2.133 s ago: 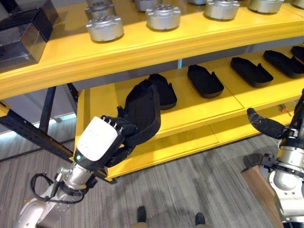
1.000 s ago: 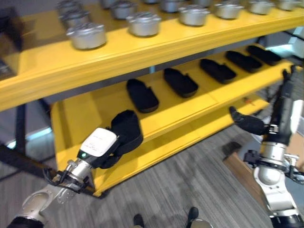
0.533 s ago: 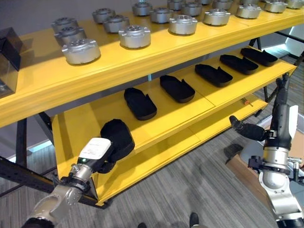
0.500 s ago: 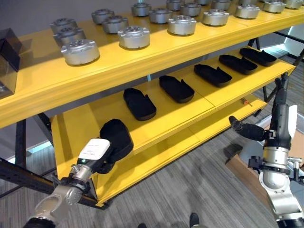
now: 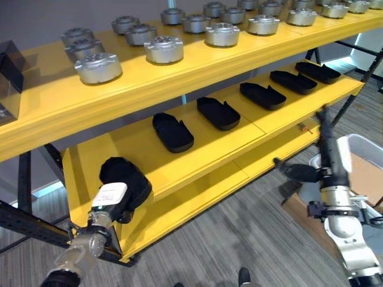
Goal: Move parts from the plastic box to the shelf.
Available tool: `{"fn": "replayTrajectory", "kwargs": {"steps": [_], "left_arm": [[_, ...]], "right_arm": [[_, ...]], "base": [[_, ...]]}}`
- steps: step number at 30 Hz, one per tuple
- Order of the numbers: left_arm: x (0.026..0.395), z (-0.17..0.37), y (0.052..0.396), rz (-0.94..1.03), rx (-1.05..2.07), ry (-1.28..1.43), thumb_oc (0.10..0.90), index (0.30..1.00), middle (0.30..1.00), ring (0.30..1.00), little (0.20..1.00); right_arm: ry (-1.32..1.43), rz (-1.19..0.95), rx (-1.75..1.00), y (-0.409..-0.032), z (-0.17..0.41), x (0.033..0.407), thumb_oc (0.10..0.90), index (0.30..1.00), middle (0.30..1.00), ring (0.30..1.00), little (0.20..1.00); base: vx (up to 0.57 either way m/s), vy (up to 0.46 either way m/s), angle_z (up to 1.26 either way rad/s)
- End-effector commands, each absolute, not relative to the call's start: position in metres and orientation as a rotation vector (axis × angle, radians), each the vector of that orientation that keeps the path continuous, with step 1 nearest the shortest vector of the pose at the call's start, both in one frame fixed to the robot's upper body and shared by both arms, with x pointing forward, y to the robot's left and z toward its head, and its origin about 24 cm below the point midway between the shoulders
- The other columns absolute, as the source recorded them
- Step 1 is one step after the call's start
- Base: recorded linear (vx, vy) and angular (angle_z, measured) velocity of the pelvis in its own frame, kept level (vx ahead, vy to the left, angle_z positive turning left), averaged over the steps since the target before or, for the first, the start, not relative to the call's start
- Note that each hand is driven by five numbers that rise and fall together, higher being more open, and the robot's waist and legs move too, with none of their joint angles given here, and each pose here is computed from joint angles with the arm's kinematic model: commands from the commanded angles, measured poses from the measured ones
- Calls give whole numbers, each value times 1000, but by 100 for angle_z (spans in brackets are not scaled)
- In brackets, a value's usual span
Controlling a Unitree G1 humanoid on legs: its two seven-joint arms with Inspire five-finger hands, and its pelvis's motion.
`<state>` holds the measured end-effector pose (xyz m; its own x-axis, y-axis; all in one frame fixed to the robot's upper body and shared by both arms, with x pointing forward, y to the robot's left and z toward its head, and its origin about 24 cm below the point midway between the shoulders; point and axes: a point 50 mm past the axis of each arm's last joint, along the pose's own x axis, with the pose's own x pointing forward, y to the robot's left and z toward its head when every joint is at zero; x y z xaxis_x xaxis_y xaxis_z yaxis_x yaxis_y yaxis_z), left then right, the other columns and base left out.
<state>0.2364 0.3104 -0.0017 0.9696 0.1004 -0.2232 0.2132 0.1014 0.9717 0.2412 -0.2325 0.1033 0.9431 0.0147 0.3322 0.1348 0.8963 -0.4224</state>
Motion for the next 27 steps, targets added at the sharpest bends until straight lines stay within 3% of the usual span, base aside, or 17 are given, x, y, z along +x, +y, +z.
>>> {"fn": "replayTrajectory", "kwargs": {"steps": [1,2,5,14,27], "left_arm": [[255,24,324,27,1460,217,400,300,300,300,300],[258,25,331,40,1460,251,400,300,300,300,300],[262,32,336,44,1472,253,400,300,300,300,300],[265,41,345,57,1498,258,400,300,300,300,300],[291,69,347,30,1643,198,400,300,300,300,300]], "right_arm": [[-625,-29,-435,-229,163,249,900,1000,1000,1000,1000],[-523,112,-363,-225,150,252,900,1000,1000,1000,1000],[-431,223,-300,-229,142,256,900,1000,1000,1000,1000],[-425,289,-182,-252,149,253,900,1000,1000,1000,1000],[-369,530,-187,-220,139,262,900,1000,1000,1000,1000]], "base": [[14,27,-9],[13,22,-11],[-8,4,-8],[4,-14,0],[-42,28,1]]}}
